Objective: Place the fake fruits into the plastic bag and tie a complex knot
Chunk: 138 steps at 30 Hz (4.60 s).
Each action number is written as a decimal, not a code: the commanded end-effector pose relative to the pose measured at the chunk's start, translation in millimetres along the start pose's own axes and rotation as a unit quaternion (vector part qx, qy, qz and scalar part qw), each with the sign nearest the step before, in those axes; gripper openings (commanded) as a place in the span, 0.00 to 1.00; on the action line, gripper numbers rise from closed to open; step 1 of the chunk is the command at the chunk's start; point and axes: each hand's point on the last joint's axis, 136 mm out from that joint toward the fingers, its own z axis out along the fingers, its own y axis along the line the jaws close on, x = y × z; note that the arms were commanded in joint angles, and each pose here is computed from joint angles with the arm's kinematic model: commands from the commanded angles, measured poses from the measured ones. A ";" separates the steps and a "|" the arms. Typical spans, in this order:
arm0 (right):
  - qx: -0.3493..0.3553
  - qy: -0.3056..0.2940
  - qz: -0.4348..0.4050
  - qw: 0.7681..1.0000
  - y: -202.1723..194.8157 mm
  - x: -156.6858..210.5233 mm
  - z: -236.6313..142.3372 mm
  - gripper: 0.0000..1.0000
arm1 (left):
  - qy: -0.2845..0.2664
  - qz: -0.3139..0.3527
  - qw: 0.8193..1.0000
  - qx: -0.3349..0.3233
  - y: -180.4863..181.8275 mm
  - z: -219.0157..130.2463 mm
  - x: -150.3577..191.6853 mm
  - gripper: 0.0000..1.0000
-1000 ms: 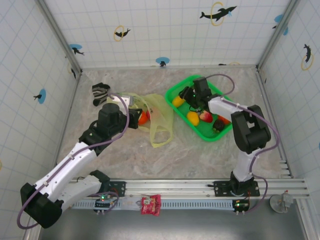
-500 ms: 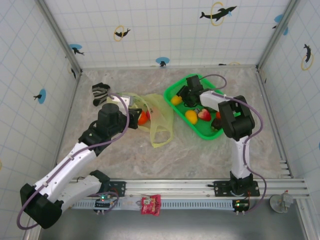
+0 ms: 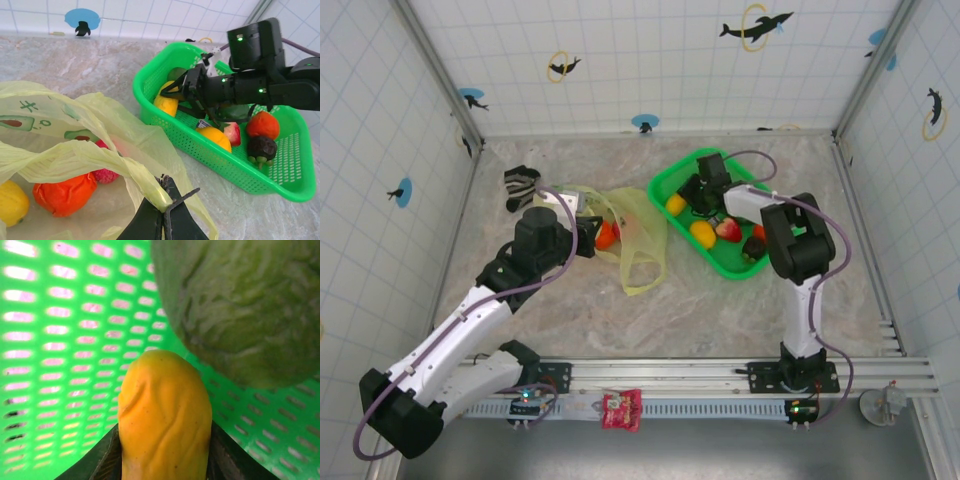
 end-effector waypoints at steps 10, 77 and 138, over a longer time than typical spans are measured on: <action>-0.240 -0.087 -0.134 0.957 109.6 -1.0 -137.1 0.42 | -0.017 0.013 1.000 0.006 -4.7 -3.6 -9.9 0.00; -0.254 0.029 -0.383 0.888 184.8 151.0 -91.2 0.37 | -0.025 0.012 1.000 0.003 -4.9 -2.2 -15.7 0.00; 0.328 -0.022 -0.165 0.930 -173.1 -28.0 -131.7 0.72 | -0.019 0.002 0.999 0.028 -8.7 0.4 -2.2 0.00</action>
